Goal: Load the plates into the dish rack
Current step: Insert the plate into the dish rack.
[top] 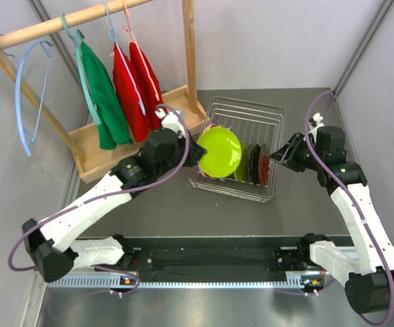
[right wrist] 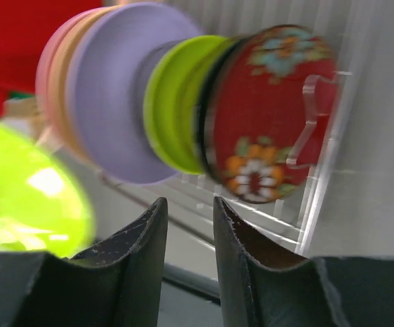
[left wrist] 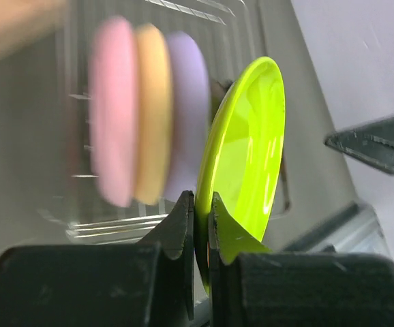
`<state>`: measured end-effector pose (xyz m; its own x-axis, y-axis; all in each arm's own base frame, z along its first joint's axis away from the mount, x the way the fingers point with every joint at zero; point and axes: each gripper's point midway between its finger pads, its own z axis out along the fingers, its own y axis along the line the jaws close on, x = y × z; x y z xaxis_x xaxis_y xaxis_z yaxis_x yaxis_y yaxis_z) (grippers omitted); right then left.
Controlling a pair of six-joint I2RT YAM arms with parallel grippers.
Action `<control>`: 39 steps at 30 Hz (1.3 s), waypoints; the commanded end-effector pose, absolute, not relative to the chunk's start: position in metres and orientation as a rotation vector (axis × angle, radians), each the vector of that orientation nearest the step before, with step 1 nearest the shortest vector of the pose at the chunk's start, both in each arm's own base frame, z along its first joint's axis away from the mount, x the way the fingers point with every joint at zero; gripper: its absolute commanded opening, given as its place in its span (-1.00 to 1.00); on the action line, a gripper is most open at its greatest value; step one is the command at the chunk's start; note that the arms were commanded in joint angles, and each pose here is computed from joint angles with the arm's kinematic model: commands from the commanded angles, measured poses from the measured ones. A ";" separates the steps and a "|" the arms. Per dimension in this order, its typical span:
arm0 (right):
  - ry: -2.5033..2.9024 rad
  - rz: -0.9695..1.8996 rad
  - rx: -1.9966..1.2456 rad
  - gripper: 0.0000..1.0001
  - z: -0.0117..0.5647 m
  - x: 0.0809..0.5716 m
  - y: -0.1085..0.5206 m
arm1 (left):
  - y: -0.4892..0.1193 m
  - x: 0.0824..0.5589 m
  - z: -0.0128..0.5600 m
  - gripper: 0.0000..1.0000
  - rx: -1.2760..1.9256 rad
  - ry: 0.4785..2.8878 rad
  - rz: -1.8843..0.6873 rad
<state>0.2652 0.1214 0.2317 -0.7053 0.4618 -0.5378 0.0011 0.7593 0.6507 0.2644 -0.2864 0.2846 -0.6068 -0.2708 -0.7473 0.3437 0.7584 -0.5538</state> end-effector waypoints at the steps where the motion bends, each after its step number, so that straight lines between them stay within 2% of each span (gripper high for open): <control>1: 2.282 0.590 0.388 -0.34 0.210 0.265 0.091 | -0.221 0.270 0.353 -1.00 -0.066 1.867 -0.651; 6: 2.325 0.717 0.388 -0.34 0.184 0.269 0.110 | -0.188 0.271 0.363 -1.00 -0.109 1.854 -0.489; 13: 2.389 0.742 0.436 -0.34 0.148 0.274 0.115 | -0.169 0.274 0.344 -1.00 -0.155 1.896 -0.349; 23: 2.515 0.364 0.514 -0.34 0.107 0.268 0.069 | -0.163 0.276 0.324 -1.00 -0.153 1.954 -0.251; 29: 2.525 0.251 0.510 -0.35 0.107 0.274 0.054 | -0.157 0.277 0.314 -1.00 -0.155 1.977 -0.190; 39: 2.437 0.394 0.423 -0.33 0.154 0.285 0.072 | -0.175 0.296 0.303 -1.00 -0.121 2.007 -0.144</control>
<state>0.2791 0.0747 0.1223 -0.7849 0.4065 -0.4676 0.2445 0.8966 0.3692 0.2814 -0.1657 0.2927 -0.4556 -0.1461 -0.8781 -0.0160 0.9876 -0.1560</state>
